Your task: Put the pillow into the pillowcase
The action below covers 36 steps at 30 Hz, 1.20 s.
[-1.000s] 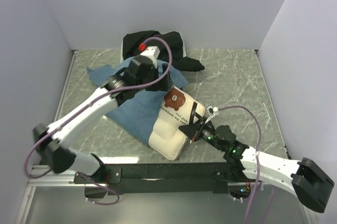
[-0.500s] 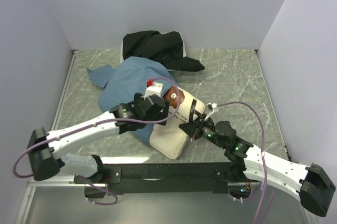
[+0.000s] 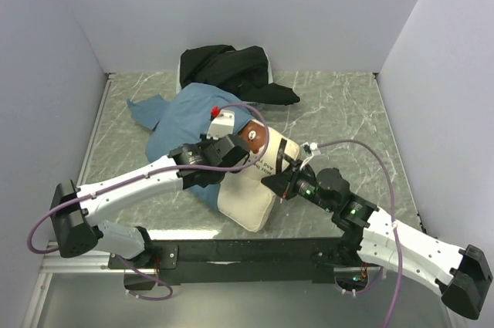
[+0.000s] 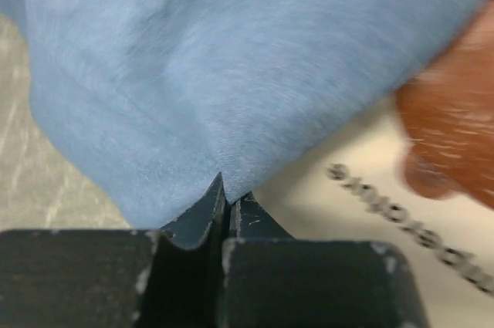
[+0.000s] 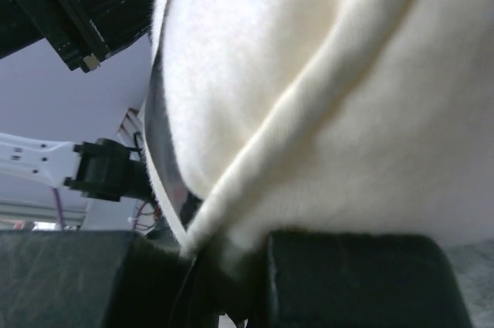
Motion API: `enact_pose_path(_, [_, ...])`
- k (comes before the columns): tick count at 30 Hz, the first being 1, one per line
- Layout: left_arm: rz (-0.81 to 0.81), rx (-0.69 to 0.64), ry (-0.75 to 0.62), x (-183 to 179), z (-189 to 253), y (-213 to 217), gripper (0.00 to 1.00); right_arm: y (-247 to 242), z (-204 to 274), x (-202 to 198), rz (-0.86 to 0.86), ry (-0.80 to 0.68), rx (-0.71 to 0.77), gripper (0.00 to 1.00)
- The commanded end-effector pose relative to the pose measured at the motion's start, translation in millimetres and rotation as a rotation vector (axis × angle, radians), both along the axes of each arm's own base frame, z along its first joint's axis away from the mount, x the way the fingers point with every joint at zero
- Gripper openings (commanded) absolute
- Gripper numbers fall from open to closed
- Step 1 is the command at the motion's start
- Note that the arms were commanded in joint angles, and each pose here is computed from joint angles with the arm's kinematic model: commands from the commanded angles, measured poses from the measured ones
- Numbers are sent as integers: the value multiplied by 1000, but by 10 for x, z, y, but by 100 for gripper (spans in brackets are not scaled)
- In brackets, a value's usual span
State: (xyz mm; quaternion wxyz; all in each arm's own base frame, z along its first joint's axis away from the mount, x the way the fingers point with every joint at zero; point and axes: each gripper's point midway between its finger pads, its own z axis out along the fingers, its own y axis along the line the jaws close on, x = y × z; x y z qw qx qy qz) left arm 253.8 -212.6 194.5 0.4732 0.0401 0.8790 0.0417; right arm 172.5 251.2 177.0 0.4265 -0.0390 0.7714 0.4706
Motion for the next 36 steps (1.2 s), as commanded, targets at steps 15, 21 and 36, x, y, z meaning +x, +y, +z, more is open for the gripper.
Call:
enact_pose_path(15, [-861, -722, -411, -1032, 3642, -963, 1, 29, 3252, 592, -102, -134, 272, 0])
enact_pose_path(21, [-612, -833, -501, -899, 3861, -341, 1, 333, 2951, 634, 26, -110, 123, 0])
enact_pose_path(36, [-701, -965, -518, -1067, 4359, -444, 1, 545, 2816, 619, 50, -185, 1, 0])
